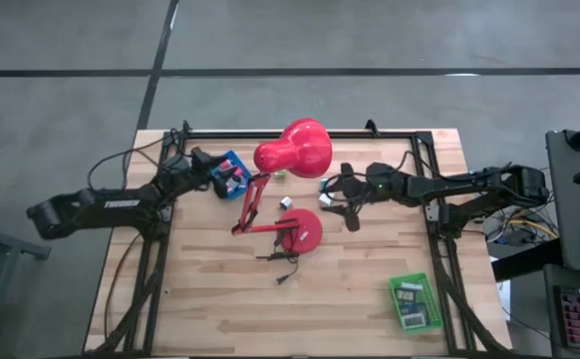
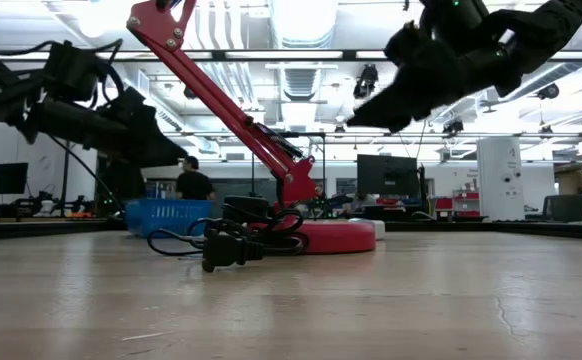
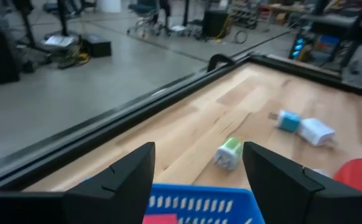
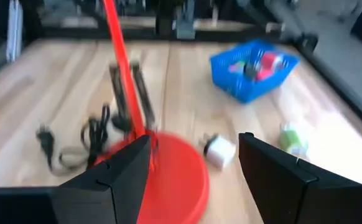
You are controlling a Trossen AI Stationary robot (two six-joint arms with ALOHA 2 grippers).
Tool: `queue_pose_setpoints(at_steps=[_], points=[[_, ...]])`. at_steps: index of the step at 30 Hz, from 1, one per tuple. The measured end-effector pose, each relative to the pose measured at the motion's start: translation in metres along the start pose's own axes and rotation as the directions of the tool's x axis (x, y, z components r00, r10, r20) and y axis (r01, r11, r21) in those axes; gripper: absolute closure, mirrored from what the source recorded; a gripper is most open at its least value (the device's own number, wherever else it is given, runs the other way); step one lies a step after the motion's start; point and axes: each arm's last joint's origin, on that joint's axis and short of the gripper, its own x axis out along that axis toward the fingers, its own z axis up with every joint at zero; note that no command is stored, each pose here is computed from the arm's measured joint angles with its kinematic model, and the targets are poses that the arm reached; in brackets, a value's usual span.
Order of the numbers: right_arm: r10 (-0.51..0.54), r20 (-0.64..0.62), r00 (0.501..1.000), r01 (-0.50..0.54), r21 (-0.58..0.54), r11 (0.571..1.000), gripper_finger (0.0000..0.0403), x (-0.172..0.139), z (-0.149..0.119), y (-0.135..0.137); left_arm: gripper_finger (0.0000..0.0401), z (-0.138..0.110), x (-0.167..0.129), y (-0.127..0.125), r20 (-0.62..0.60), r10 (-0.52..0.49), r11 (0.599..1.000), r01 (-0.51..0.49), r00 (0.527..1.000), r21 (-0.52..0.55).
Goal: Pick & Place Office items
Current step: Put the light blue charger adapter into the blue bin
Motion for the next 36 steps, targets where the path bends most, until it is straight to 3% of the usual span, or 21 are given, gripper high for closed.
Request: queue_pose_setpoints(at_steps=[10, 14, 20, 25, 33, 36], points=[[-0.01, -0.198, 0.98, 0.007, -0.016, 1.0, 0.0165, -0.002, -0.019, 0.002, 0.0154, 0.01, -0.005, -0.006, 0.059, -0.165, 0.986, 0.163, 0.985, 0.029], [-0.046, -0.347, 0.937, 0.019, -0.08, 0.997, 0.0165, -0.005, -0.027, 0.001, 0.0154, 0.012, -0.007, -0.007, 0.074, -0.188, 0.982, 0.186, 0.979, 0.031], [-0.167, -0.488, 0.857, 0.058, -0.23, 0.971, 0.0165, -0.003, -0.017, -0.004, 0.0155, 0.013, -0.008, -0.007, 0.077, -0.188, 0.982, 0.186, 0.979, 0.032], [-0.22, -0.643, 0.733, 0.055, -0.266, 0.962, 0.0156, 0.014, -0.006, -0.011, 0.0155, 0.012, -0.008, -0.007, 0.075, -0.202, 0.979, 0.201, 0.976, 0.03], [-0.152, -0.858, 0.49, -0.141, -0.251, 0.958, 0.011, 0.067, -0.019, -0.017, 0.0156, 0.012, -0.008, -0.008, 0.074, -0.21, 0.978, 0.209, 0.975, 0.03], [-0.146, -0.875, 0.461, -0.167, -0.248, 0.954, 0.0098, 0.083, -0.019, -0.021, 0.0156, 0.012, -0.008, -0.008, 0.073, -0.217, 0.976, 0.215, 0.974, 0.031]])
